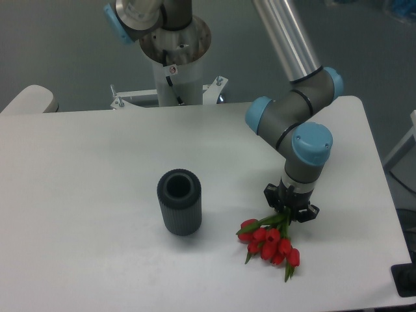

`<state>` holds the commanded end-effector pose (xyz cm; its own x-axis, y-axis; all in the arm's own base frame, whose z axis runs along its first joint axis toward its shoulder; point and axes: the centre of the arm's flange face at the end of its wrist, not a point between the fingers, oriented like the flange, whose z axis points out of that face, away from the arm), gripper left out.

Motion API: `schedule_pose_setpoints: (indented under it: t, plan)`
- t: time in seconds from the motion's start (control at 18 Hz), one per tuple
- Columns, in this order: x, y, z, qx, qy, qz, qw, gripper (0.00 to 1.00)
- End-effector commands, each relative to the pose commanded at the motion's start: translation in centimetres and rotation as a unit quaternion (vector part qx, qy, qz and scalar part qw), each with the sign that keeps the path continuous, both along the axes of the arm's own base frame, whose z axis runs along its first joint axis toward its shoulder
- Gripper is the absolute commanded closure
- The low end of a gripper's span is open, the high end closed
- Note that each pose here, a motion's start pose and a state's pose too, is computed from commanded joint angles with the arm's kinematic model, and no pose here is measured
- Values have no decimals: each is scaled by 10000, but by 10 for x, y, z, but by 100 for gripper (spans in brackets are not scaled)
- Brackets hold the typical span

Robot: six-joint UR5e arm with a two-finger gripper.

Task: Pick up the flowers from the table
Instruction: 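Lower the gripper onto the tulip stems and close it, then lift the gripped tulip bunch up off the table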

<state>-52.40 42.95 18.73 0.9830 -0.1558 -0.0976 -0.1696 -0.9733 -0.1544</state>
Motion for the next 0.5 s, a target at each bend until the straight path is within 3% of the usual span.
schedule_pose_setpoints:
  t: [0.22,0.5]
  plan:
    - [-6,3,11,50,106,-23,9999,68]
    - [-15,29,70,458,480,-160,9977,68]
